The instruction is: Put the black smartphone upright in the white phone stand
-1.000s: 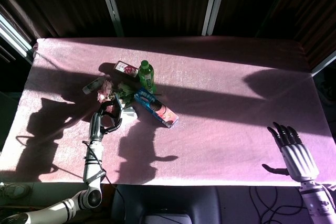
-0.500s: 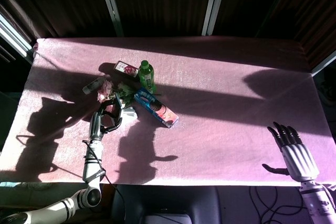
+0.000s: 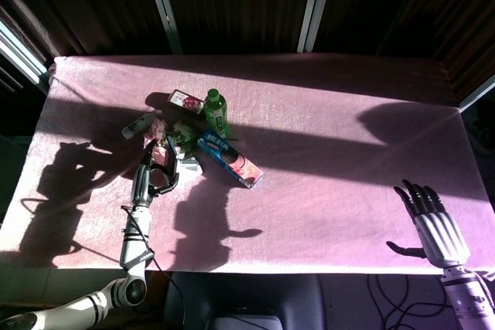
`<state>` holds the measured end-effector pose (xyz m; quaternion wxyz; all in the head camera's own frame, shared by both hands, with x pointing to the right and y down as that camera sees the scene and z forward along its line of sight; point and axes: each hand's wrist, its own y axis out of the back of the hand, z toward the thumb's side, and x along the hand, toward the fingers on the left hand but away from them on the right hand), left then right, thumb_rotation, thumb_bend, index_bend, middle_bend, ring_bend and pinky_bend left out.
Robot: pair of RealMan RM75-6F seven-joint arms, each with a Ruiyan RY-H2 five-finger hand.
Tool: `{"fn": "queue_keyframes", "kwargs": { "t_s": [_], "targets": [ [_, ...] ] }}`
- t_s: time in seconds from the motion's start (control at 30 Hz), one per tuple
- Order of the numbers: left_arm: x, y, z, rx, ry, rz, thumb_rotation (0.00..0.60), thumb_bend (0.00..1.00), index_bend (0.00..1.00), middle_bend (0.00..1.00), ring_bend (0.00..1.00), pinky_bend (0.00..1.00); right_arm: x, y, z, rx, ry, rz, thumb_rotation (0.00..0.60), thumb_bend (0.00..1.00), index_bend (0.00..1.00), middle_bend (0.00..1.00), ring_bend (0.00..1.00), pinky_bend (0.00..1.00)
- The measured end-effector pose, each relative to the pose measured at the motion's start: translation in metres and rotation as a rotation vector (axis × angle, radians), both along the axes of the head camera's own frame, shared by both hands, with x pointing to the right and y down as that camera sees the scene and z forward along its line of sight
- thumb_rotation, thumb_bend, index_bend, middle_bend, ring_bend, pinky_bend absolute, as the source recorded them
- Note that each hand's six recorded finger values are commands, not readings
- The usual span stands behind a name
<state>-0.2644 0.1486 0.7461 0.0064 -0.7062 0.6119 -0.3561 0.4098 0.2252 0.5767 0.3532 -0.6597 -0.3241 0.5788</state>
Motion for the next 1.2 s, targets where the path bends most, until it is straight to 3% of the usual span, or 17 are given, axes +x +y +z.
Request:
{"fn": "queue_keyframes", "kwargs": {
  "t_s": [0.27,0.5,0.7,0.83,0.97,1.1,1.2],
  "targets": [
    [0.002,0.001,-0.012,0.040,-0.005,0.043,0.600,0.31,0.00,0.00,0.00,0.02,0.001,0.000,-0.001,0.004,-0.001,0.004,0.600,0.21,0.00,0.00,0.00,0.00],
    [-0.007,0.002,-0.040,0.104,-0.017,0.107,0.600,0.30,0.00,0.00,0.00,0.01,0.001,0.001,-0.001,-0.001,0.000,0.002,0.600,0.21,0.00,0.00,0.00,0.00],
    [-0.056,0.011,-0.067,0.129,-0.230,0.274,0.600,0.33,0.00,0.00,0.00,0.02,0.002,0.002,-0.004,0.007,0.005,0.005,0.600,0.21,0.00,0.00,0.00,0.00],
    [-0.109,0.023,-0.092,0.108,-0.477,0.399,0.600,0.33,0.00,0.00,0.00,0.00,0.001,0.003,-0.001,0.002,0.018,-0.002,0.600,0.21,0.00,0.00,0.00,0.00],
    [-0.147,0.045,-0.110,0.070,-0.698,0.449,0.600,0.33,0.00,0.00,0.00,0.00,-0.001,0.003,0.003,-0.007,0.036,-0.008,0.600,0.21,0.00,0.00,0.00,0.00],
    [-0.172,0.071,-0.120,0.011,-0.803,0.473,0.600,0.34,0.00,0.00,0.00,0.00,-0.002,0.003,0.007,-0.010,0.053,-0.007,0.600,0.21,0.00,0.00,0.00,0.00],
    [-0.180,0.078,-0.130,0.010,-0.839,0.483,0.600,0.34,0.00,0.00,0.00,0.00,-0.003,0.004,0.007,-0.007,0.058,-0.005,0.600,0.21,0.00,0.00,0.00,0.00]
  ]
}}
